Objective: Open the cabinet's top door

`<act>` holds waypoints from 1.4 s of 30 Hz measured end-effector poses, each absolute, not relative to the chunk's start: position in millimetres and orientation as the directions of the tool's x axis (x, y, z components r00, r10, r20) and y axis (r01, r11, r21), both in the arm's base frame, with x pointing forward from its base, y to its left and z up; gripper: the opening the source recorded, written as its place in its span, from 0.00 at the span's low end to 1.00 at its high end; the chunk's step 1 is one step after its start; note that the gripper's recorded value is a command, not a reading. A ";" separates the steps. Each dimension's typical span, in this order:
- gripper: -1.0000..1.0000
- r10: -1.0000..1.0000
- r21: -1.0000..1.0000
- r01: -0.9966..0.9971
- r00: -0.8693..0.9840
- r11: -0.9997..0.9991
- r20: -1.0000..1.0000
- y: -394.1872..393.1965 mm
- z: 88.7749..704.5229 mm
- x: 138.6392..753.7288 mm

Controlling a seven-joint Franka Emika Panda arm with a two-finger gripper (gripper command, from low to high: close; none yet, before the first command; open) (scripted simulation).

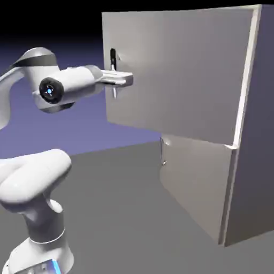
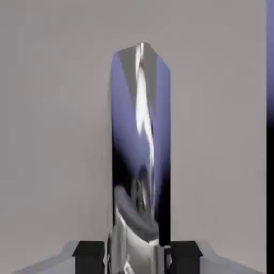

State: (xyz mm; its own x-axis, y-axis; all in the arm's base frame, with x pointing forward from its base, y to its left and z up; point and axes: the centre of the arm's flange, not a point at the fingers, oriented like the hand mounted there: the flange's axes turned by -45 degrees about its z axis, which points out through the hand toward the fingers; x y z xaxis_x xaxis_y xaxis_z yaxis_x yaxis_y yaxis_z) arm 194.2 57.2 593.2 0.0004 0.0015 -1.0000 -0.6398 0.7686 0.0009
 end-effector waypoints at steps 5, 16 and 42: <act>0.00 -0.001 0.000 -0.667 0.000 0.745 -1.000 44.0 593.4 187.1; 0.00 0.000 0.000 -0.793 0.000 0.610 -1.000 -28.5 593.4 156.7; 0.00 0.000 0.000 -0.989 0.000 0.148 -1.000 -241.3 593.4 146.1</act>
State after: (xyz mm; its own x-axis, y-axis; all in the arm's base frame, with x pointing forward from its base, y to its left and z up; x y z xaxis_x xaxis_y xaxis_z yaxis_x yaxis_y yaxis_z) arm 146.1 -241.3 593.4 0.0000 -0.0001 -1.0000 -0.9889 0.1484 0.0000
